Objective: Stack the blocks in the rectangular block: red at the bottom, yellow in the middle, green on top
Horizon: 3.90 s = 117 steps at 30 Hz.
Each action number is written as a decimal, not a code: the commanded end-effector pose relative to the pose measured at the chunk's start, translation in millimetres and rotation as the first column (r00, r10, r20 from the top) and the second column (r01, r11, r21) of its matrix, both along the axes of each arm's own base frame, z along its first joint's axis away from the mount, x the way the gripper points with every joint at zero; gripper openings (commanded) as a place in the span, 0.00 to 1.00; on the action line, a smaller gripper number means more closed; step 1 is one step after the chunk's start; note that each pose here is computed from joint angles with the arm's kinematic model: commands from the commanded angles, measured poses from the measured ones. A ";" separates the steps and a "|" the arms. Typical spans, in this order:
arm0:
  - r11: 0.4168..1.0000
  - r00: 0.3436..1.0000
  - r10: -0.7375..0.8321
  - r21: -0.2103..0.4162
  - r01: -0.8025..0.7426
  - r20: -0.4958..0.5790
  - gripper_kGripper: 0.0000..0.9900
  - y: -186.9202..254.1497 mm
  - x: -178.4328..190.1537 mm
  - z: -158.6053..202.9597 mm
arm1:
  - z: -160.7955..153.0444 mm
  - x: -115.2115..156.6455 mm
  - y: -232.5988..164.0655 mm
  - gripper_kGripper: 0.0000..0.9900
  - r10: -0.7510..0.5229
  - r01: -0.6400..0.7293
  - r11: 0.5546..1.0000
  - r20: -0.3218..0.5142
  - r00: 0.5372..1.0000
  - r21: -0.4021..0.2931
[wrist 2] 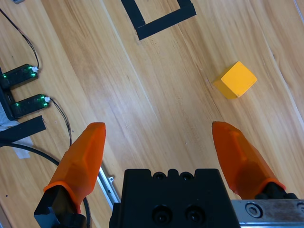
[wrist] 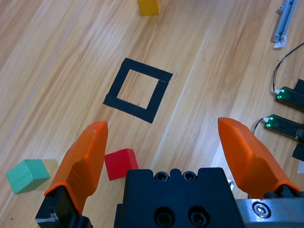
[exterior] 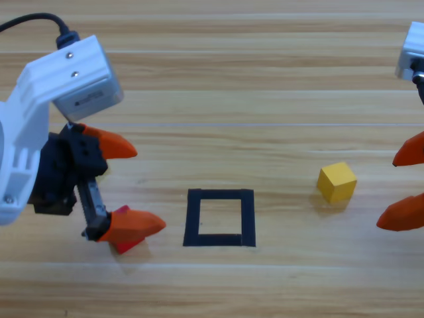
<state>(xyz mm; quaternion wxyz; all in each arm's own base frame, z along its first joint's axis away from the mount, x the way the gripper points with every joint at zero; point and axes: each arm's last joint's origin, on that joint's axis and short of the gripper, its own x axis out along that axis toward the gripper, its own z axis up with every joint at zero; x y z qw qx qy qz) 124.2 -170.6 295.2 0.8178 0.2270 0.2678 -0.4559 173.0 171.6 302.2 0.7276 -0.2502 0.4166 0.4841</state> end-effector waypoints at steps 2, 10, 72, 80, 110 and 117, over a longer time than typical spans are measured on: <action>0.981 0.980 0.188 -0.026 -0.190 -0.073 1.00 2.3 9.4 -0.3 | -11.1 -2.6 9.2 0.99 0.047 -0.047 0.999 -0.028 0.999 -0.017; 0.820 0.820 0.525 -0.122 -0.559 -0.226 0.97 6.3 16.9 18.2 | -11.6 -2.4 6.9 0.99 -0.013 0.012 0.999 -0.029 0.999 -0.033; -0.248 -0.543 0.714 0.566 -0.787 -0.442 0.97 -63.9 126.0 -111.5 | -155.8 125.0 69.5 0.03 -0.657 0.599 0.731 -0.101 0.747 -0.327; -0.232 -0.527 0.737 0.573 -0.786 -0.423 0.97 -69.9 134.8 -128.3 | -126.5 106.0 53.2 0.03 -0.648 0.607 0.753 -0.131 0.750 -0.254; 0.426 0.165 0.866 0.525 -0.737 -0.472 0.07 -109.8 207.2 -80.7 | -100.5 85.5 35.9 0.03 -0.675 0.649 0.735 -0.124 0.727 -0.196; 0.551 0.321 0.831 0.591 -0.588 -0.455 0.07 -147.7 207.1 -106.3 | -92.8 79.8 29.9 0.03 -0.714 0.691 0.699 -0.119 0.690 -0.184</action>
